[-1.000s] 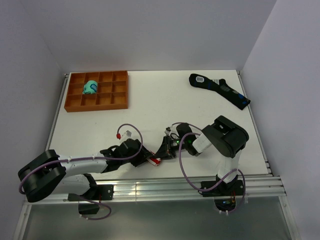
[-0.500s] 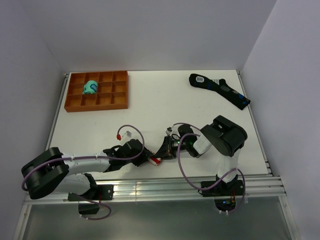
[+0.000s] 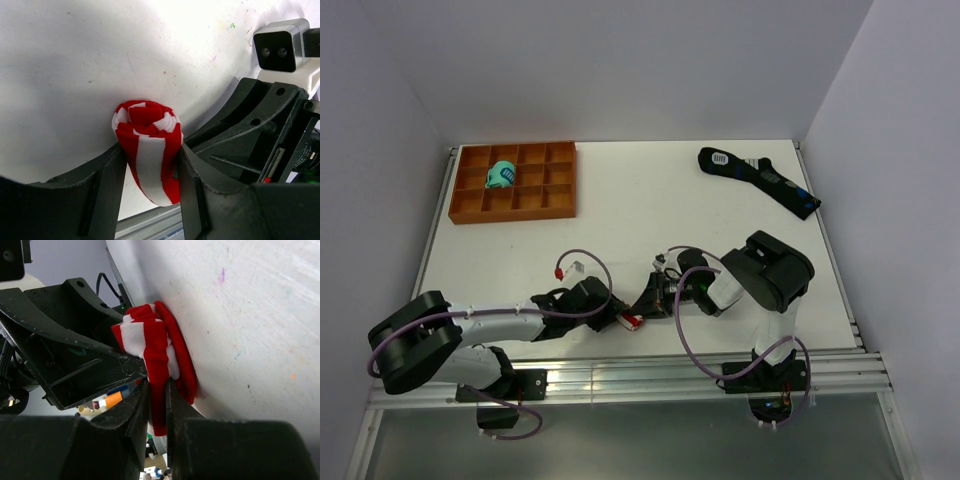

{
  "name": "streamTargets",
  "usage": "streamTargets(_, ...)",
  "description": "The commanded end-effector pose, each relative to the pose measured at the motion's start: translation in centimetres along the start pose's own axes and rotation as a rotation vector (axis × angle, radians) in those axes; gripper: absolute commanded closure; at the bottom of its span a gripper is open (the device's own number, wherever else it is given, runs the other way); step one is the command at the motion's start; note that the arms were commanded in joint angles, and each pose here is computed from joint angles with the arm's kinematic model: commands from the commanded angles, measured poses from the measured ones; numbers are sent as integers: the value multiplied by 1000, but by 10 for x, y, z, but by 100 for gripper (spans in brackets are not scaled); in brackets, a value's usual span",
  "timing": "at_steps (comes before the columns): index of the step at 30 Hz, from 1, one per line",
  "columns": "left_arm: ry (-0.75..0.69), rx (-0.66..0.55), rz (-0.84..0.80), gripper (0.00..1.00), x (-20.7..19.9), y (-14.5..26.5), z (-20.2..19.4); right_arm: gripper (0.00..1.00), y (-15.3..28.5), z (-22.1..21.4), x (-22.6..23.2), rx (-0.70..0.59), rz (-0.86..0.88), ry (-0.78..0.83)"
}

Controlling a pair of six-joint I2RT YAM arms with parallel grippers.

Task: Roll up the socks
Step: Pick up the sock at the center of the board.

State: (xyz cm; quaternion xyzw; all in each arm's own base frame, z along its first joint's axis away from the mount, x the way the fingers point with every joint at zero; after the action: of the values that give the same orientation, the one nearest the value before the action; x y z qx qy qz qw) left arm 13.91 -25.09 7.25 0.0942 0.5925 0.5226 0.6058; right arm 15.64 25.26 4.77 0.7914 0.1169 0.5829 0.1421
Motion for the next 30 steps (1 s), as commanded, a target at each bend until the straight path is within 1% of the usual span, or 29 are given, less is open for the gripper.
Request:
streamTargets(1, 5, -58, 102, 52, 16, -8, 4, 86, 8, -18, -42, 33, -185, -356)
streamTargets(8, 30, -76, 97, 53, 16, -11, 4, 86, 10, -23, -38, 58, -152, -387)
streamTargets(13, 61, -96, 47, 54, 9, -13, 5, 86, 11, -25, -34, 82, -120, -408)
streamTargets(18, 89, -118, 3, 53, 6, -13, 7, 86, 12, -28, -33, 104, -116, -433)
streamTargets(26, 111, -131, -24, 54, 4, -15, 9, 85, 12, -30, -29, 125, -102, -473)
streamTargets(30, 131, -147, -38, 54, 2, -13, 12, 85, 13, -33, -25, 139, -65, -483)
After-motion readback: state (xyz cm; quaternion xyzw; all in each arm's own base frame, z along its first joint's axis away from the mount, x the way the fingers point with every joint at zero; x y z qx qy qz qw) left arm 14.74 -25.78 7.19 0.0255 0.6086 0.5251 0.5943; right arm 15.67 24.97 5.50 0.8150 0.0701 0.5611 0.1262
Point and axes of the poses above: each gripper's point midway between its finger pads, its own y axis back along the fingers, its own x axis along the line the jaws close on, z = x × y, the point moved 6 cm from there along y, back along the fingers, and after that the axes turned 10 degrees about -y, right-handed, at the moved point
